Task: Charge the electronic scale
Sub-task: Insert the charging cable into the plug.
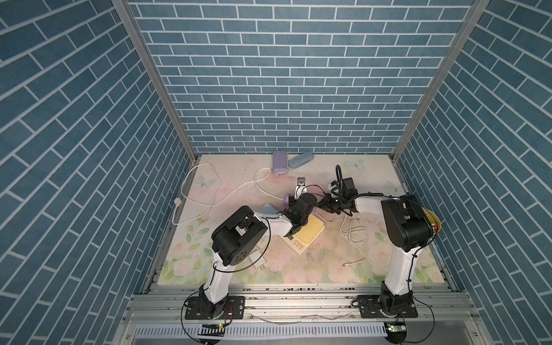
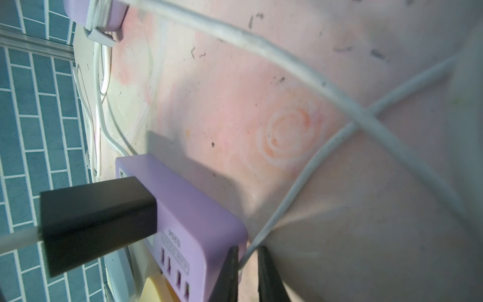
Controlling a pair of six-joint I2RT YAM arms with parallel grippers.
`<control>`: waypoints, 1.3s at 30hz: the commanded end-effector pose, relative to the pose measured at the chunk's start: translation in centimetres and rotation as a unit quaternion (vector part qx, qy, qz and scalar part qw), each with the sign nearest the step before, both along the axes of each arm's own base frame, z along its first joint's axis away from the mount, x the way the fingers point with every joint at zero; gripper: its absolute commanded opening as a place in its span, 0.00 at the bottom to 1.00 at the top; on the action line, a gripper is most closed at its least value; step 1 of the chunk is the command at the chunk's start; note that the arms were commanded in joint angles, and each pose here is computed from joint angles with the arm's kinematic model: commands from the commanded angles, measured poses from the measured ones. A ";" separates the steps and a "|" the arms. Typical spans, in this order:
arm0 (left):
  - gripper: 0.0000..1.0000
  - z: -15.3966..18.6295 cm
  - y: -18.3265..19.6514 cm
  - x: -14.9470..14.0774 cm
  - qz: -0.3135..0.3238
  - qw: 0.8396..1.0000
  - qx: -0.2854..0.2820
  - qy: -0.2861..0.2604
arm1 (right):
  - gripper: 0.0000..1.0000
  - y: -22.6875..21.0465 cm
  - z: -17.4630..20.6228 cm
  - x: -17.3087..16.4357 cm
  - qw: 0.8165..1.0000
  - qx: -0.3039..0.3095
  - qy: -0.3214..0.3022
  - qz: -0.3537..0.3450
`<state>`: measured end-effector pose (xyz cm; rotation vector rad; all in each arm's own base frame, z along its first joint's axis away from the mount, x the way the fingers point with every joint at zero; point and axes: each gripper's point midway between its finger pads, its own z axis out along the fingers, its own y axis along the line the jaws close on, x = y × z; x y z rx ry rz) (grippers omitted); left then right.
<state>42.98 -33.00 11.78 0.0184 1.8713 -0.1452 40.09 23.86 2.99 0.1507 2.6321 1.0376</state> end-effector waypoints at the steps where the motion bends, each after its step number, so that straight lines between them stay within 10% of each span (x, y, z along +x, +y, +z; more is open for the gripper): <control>1: 0.00 -9.4 0.1 -3.7 -0.035 0.990 0.079 0.114 | 0.17 0.3 2.0 0.4 1.000 0.025 -0.009 -0.015; 31: 0.00 -6.3 0.6 -2.9 -0.058 0.980 -0.042 0.187 | 0.17 0.6 2.2 0.9 0.998 0.052 -0.035 -0.029; 39: 0.60 -2.7 1.8 -2.9 -0.054 0.986 -0.021 0.155 | 0.19 -0.2 4.2 1.0 0.998 0.022 -0.061 -0.026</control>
